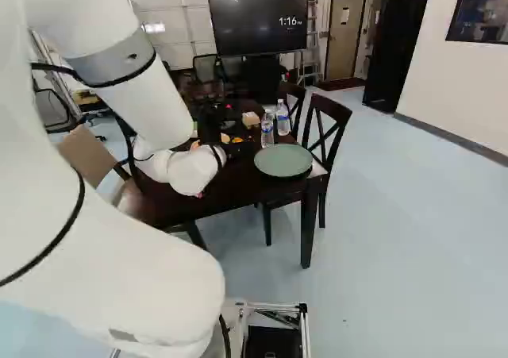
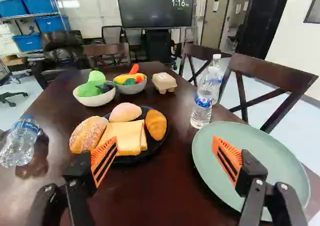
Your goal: Move the croissant to the empty plate
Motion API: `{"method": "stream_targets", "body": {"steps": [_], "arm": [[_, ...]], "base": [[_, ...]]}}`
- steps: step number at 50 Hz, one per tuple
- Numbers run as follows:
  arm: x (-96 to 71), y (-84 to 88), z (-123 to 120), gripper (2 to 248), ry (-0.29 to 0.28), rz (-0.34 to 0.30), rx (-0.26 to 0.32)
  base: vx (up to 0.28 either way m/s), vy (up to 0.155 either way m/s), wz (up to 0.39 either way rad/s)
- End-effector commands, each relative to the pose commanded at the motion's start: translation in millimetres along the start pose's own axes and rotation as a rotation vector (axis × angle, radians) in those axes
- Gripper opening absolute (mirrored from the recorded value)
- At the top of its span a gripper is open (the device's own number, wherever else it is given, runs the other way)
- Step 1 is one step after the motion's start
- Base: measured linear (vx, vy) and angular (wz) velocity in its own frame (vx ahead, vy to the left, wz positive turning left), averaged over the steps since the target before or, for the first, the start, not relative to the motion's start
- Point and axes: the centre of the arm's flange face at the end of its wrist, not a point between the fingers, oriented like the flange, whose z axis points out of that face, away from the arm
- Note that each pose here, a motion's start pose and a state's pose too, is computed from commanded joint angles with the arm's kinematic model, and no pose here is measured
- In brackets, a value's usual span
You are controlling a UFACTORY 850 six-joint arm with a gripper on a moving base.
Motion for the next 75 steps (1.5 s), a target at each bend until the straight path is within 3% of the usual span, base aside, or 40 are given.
{"method": "stream_targets", "body": {"steps": [25,75], "arm": [[26.0,-2.2,39.0,247,-0.092,-0.028,0.026],[70.3,-1.6,106.0,247,-0.347,-0.05,0.028]], "base": [[0.0,0.0,0.0],[0.0,0.0,0.0]]}}
